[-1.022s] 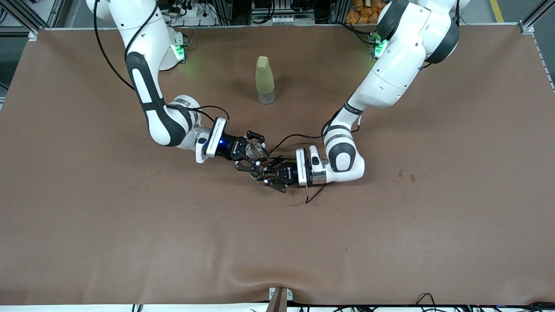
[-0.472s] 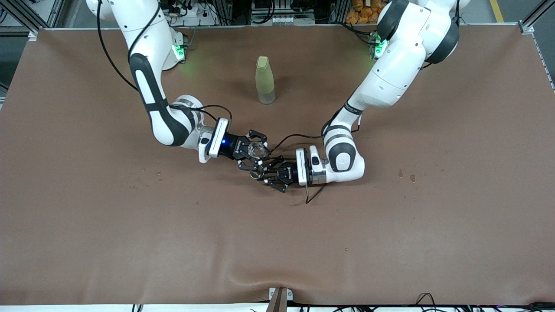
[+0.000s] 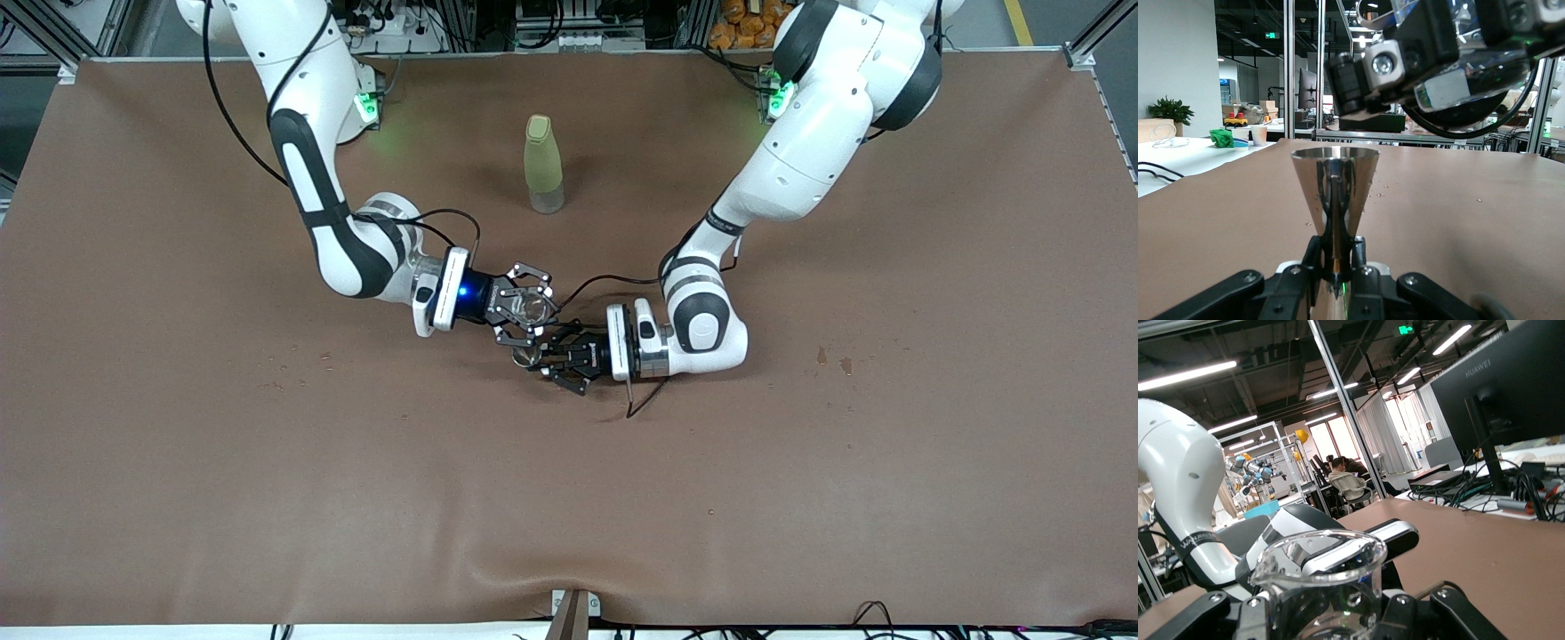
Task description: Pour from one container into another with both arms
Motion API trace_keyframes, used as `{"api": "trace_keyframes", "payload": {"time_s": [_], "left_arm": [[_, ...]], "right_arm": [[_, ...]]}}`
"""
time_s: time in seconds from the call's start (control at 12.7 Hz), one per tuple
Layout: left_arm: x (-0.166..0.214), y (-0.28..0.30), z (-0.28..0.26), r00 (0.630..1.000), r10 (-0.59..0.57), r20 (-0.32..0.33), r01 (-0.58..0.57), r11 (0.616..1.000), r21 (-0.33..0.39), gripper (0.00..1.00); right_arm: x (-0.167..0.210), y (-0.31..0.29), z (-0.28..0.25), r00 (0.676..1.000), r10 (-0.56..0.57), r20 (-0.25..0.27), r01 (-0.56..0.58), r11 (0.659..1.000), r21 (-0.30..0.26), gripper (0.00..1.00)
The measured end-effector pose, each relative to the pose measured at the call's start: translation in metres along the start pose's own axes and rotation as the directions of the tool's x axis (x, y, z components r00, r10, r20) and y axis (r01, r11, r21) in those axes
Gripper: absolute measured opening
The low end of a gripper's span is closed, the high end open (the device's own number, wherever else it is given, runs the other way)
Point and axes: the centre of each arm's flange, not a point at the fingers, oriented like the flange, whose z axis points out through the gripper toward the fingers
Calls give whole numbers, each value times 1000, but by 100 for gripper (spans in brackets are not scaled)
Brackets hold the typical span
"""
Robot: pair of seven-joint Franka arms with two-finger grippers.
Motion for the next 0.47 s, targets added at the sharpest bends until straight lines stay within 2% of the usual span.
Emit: {"api": "trace_keyframes", "payload": {"time_s": [0.47], "left_arm": [[0, 0, 0, 1000, 0, 0, 0, 1000, 1, 21]], "right_arm": [[16, -8, -3, 985, 175, 4, -174, 984, -26, 17]]}}
